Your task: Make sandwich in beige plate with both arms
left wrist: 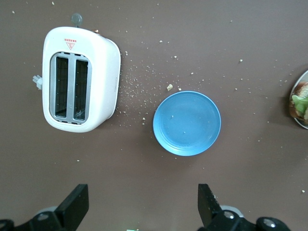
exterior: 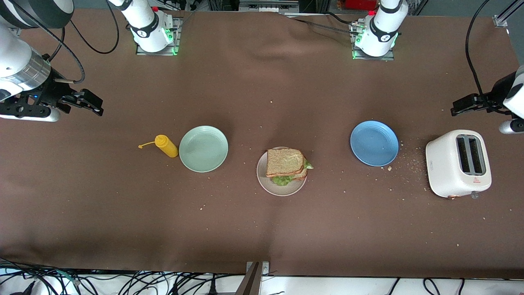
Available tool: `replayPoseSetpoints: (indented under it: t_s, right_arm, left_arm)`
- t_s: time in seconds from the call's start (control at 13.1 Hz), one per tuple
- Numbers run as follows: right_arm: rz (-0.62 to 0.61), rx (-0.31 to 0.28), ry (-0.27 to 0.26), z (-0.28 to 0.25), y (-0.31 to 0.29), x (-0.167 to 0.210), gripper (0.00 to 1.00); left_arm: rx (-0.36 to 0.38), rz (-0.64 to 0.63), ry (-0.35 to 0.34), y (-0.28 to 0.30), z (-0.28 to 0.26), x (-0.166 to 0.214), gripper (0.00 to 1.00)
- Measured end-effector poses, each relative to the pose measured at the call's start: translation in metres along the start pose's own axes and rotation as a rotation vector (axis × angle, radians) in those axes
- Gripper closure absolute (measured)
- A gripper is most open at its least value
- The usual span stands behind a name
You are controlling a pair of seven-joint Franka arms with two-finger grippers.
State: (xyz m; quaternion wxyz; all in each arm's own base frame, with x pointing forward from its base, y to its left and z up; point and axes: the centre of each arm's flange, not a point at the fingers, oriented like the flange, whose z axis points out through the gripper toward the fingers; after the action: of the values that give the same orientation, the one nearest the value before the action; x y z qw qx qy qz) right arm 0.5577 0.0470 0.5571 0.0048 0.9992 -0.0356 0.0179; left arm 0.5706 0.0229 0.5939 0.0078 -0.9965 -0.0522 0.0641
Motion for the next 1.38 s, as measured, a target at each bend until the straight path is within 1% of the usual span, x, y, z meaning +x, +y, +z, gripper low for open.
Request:
replayPoseSetpoints:
  t_s: [0.15,0.38,0.69,1.38]
  right_arm:
    - [-0.002,-0.005,0.001,0.0,0.0,0.0,0.0]
    - [-0.003,-0.005,0.001,0.0,0.0,0.0,0.0]
    - [-0.004,-0.006,-0.001,0.0,0.0,0.0,0.0]
    - [-0.004,-0.006,-0.002,0.001,0.0,0.0,0.0]
  left_arm:
    - [-0.003,0.026,0.023,0.013,-0.009,-0.008,0.0]
    - [-0.007,0.052,0.079,0.028,-0.011,-0.005,0.0]
    - [-0.048,0.036,0.085,0.022,-0.009,-0.002,0.0]
    - [-0.051,0.042,0.083,0.026,-0.008,-0.003,0.0]
